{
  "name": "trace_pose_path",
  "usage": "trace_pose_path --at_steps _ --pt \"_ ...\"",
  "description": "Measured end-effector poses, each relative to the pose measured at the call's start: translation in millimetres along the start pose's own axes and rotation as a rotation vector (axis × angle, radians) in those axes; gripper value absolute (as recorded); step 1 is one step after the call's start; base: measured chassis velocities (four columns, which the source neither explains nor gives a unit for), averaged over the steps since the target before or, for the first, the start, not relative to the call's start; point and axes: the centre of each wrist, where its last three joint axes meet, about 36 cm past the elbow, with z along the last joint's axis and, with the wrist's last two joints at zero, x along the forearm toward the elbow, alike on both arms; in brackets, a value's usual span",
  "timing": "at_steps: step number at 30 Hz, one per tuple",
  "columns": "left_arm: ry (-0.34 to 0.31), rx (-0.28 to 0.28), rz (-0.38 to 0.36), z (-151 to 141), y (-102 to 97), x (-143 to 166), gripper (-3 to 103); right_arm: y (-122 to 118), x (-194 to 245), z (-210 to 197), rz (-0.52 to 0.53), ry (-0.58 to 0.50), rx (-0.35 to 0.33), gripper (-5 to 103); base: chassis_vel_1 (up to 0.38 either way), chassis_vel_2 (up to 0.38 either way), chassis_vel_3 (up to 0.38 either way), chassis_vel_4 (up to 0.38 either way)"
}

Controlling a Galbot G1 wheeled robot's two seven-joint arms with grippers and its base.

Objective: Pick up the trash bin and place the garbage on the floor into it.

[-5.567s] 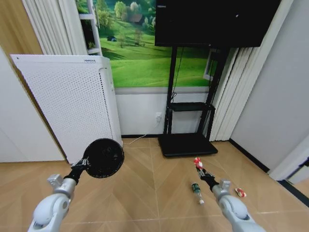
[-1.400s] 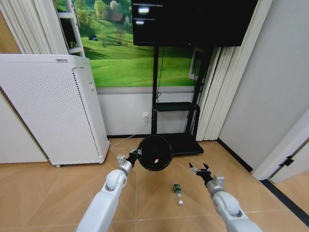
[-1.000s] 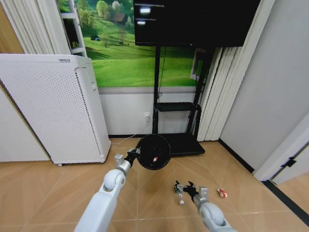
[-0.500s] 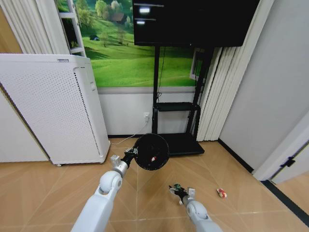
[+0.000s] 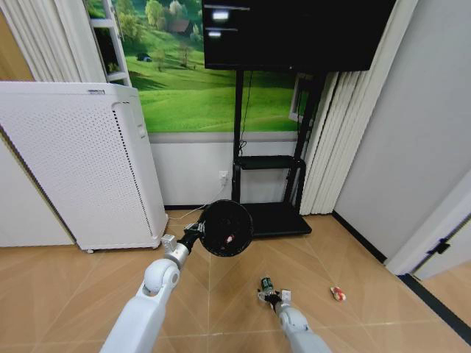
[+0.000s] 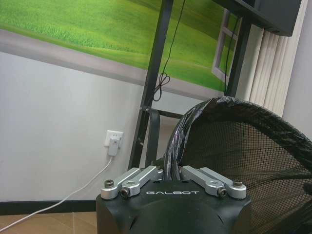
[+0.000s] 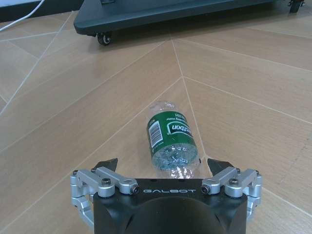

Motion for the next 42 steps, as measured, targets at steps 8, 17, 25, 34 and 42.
trace_pose_path --at_steps 8,17,25,34,42 --pt "-0.003 0.0 -0.001 -1 0.7 2 4 -1 -2 3 -0.01 0.005 0.015 100 0.0 0.0 0.0 0.0" --pt "-0.007 0.001 -0.003 -1 -1.6 9 4 -1 0 8 -0.011 -0.006 0.024 71 0.0 0.0 0.0 0.0" --pt "-0.022 -0.003 -0.007 -8 2.2 14 4 0 7 14 -0.002 -0.018 0.061 44 0.0 0.0 0.0 0.0" --pt "-0.022 -0.003 -0.024 -7 8.9 27 4 9 15 19 0.005 -0.045 0.092 13 0.0 0.0 0.0 0.0" --pt "-0.026 0.006 -0.031 -3 12.5 29 4 -9 50 1 0.021 -0.12 0.06 0 0.0 0.0 0.0 0.0"
